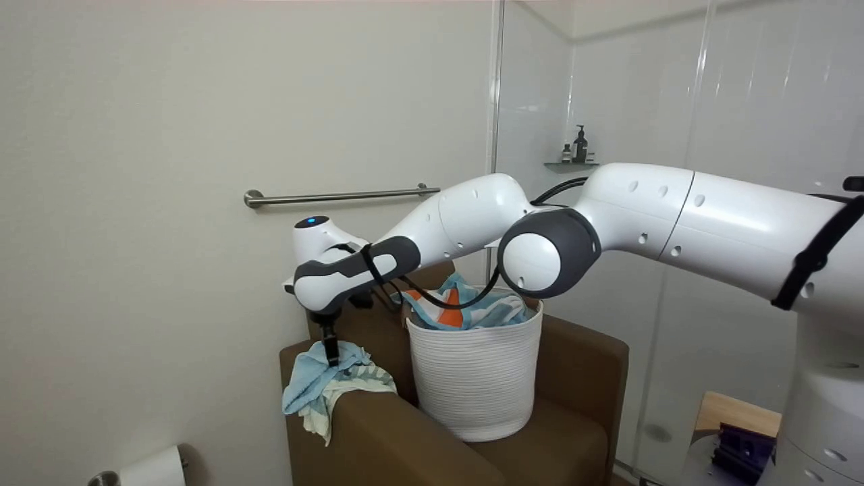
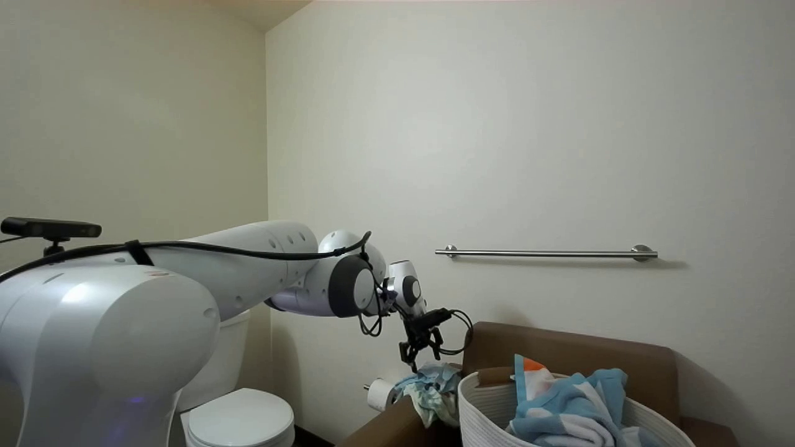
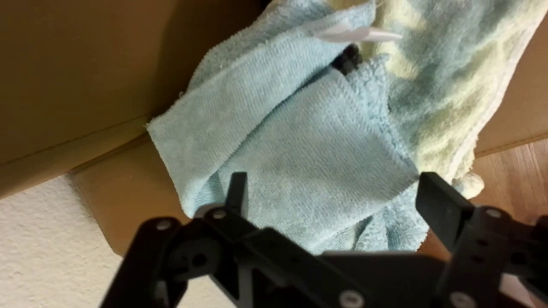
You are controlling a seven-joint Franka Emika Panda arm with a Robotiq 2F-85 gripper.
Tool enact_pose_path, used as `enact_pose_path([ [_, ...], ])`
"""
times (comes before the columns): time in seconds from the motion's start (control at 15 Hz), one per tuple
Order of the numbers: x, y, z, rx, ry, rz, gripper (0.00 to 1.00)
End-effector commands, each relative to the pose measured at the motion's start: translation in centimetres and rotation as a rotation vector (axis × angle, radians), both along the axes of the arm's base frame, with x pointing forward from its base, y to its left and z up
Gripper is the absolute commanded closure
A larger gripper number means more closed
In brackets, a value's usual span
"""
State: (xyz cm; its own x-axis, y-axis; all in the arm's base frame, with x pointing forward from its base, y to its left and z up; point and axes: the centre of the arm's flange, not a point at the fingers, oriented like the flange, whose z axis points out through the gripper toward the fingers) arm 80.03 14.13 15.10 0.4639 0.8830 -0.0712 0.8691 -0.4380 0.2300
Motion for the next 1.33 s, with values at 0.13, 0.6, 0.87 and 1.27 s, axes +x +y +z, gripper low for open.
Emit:
enact_pose_path([
  [0.13, 3.6, 0.3, -0.5, -0.023, 0.043, 0.032, 0.0],
  [0.6, 4.2, 0.6, -0.6, -0.034, 0.065, 0.046, 0.0],
  [0.87, 4.6, 0.7, -0.7, -0.035, 0.07, 0.057, 0.0],
  [1.27, 5.1, 1.1, -2.2, -0.046, 0.113, 0.054, 0.25],
])
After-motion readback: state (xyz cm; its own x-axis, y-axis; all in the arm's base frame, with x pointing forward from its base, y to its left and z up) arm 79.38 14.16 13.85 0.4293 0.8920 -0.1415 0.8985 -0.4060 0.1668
